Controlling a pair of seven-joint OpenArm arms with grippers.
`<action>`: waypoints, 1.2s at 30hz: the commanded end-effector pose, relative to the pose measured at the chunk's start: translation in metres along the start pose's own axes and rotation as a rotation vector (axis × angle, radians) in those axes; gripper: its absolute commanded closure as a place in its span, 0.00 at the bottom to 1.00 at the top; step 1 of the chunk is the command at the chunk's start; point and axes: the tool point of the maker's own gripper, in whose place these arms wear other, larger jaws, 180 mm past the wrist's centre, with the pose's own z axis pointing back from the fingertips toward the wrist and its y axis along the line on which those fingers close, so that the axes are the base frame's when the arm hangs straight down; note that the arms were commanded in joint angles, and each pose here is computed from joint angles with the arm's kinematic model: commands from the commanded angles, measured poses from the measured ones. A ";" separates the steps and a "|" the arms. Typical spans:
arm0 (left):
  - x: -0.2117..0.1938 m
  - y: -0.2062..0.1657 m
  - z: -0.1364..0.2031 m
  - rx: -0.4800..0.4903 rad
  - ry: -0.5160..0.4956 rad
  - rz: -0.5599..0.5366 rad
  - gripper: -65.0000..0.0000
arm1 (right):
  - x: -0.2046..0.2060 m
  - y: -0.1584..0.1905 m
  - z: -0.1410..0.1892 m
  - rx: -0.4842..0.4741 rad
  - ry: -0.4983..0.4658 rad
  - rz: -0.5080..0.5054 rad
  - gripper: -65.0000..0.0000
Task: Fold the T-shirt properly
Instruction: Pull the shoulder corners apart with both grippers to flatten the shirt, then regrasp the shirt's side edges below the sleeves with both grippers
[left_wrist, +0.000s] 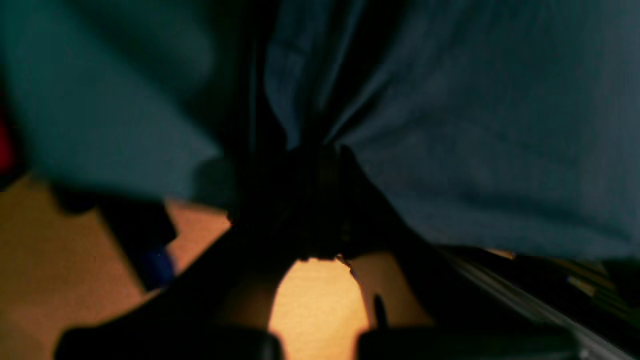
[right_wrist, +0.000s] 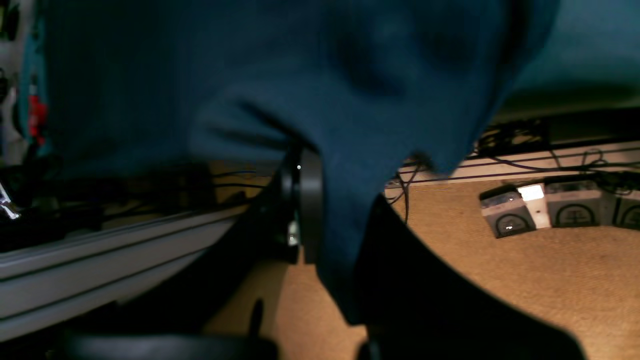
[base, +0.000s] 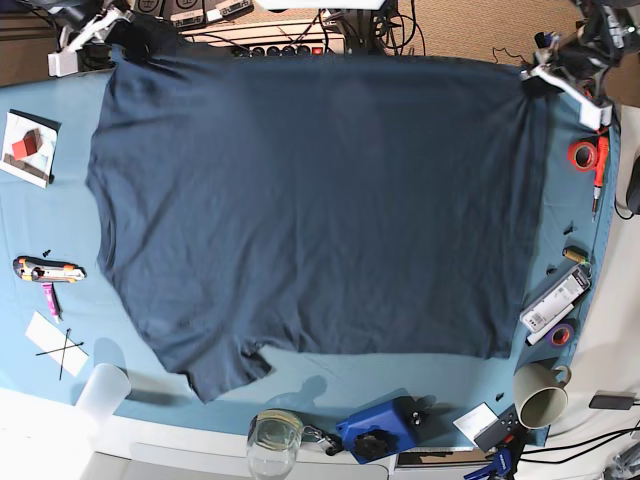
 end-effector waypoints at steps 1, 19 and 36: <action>0.003 0.005 0.010 0.005 -0.013 -0.011 1.00 | 0.011 0.001 0.010 -0.006 -0.034 0.025 1.00; 0.043 -0.014 0.018 -0.047 -0.187 -0.064 1.00 | 0.048 0.000 -0.002 -0.036 -0.117 0.109 1.00; 0.109 -0.035 0.004 -0.014 -0.311 -0.253 1.00 | 0.098 0.011 -0.058 -0.073 -0.137 0.314 1.00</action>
